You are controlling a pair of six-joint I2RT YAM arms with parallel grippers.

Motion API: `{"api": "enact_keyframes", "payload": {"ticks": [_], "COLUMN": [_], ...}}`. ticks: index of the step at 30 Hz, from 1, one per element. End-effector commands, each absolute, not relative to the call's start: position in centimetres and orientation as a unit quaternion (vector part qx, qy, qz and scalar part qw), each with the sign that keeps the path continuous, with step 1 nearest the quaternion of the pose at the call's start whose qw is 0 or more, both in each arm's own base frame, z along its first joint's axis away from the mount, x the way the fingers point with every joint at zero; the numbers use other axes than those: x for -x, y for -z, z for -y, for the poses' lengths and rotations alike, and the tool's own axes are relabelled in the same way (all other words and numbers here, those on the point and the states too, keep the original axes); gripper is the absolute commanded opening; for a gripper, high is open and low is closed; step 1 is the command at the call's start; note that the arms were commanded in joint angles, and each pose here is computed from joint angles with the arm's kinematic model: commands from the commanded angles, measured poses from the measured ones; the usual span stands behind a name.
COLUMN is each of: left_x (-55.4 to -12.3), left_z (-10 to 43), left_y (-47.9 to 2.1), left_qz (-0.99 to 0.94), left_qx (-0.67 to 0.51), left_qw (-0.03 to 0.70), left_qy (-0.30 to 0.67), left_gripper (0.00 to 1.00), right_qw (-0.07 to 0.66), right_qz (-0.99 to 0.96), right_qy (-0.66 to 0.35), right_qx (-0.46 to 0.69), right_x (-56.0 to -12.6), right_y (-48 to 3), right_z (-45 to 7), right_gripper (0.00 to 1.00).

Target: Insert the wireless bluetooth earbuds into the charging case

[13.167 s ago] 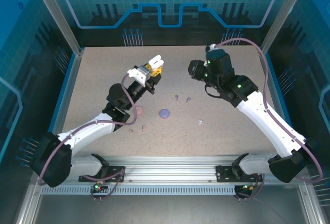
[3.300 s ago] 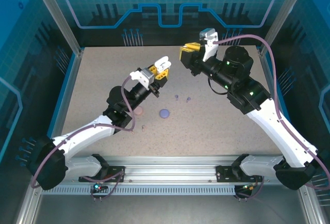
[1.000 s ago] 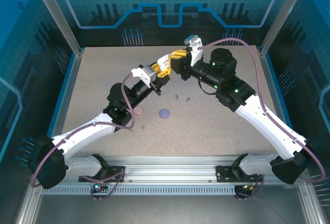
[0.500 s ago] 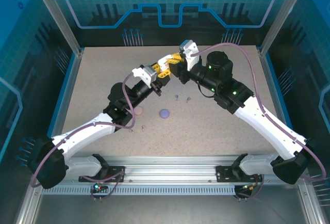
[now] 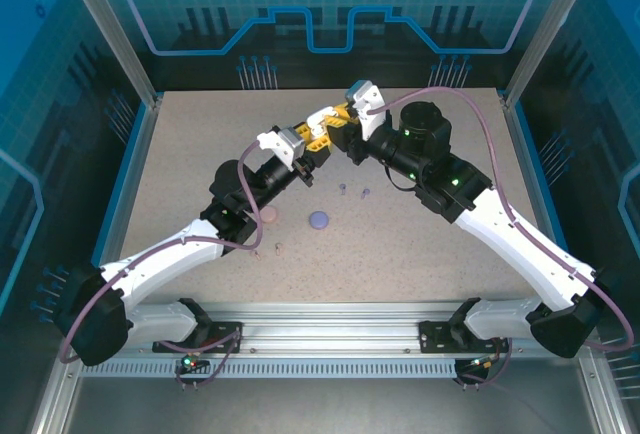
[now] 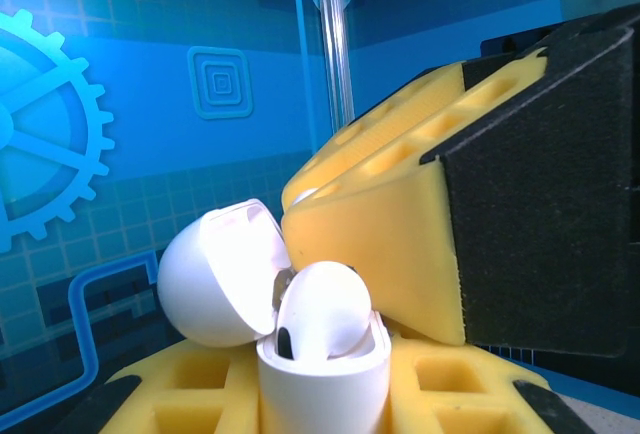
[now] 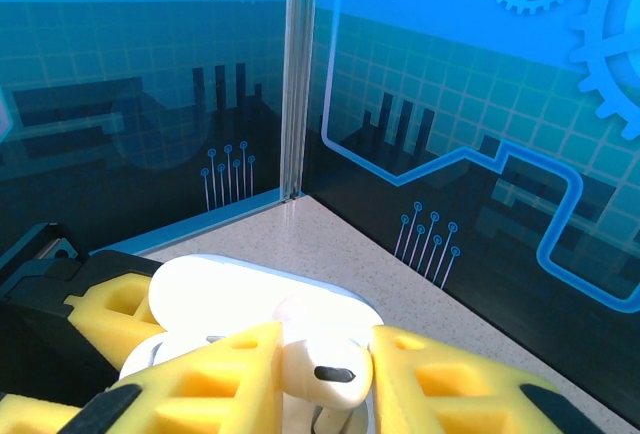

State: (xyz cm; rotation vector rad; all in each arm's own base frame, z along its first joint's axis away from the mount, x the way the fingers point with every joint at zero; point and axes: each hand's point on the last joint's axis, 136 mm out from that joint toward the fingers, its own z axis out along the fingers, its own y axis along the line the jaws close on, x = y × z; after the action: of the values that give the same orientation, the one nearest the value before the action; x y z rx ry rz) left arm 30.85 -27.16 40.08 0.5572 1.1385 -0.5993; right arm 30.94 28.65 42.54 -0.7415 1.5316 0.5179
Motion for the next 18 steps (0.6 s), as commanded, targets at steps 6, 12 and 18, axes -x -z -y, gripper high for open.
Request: {"api": "enact_keyframes", "payload": {"ticks": [6,12,18], "left_x": [-29.31,-29.36,-29.37], "left_z": [26.74,26.72,26.7], "left_y": [-44.43,-44.42,-44.48], "left_qz": [-0.467,-0.468,-0.467], "left_qx": [-0.245,-0.245,-0.245], "left_qw": [0.798,0.798,0.798], "left_qy": [0.292,0.291,0.291], "left_gripper": [0.0,0.0,0.0], "right_qw": [0.612,0.608,0.604], "right_qz": [-0.685,-0.685,-0.684], "right_qy": [-0.217,-0.224,-0.23], "right_qx": [0.331,0.334,0.338], "right_x": [-30.54,-30.37,-29.93], "right_y": [-41.18,-41.12,-41.1], "right_z": [-28.49,-28.62,-28.67], "right_gripper": [0.33,0.35,0.37]}}
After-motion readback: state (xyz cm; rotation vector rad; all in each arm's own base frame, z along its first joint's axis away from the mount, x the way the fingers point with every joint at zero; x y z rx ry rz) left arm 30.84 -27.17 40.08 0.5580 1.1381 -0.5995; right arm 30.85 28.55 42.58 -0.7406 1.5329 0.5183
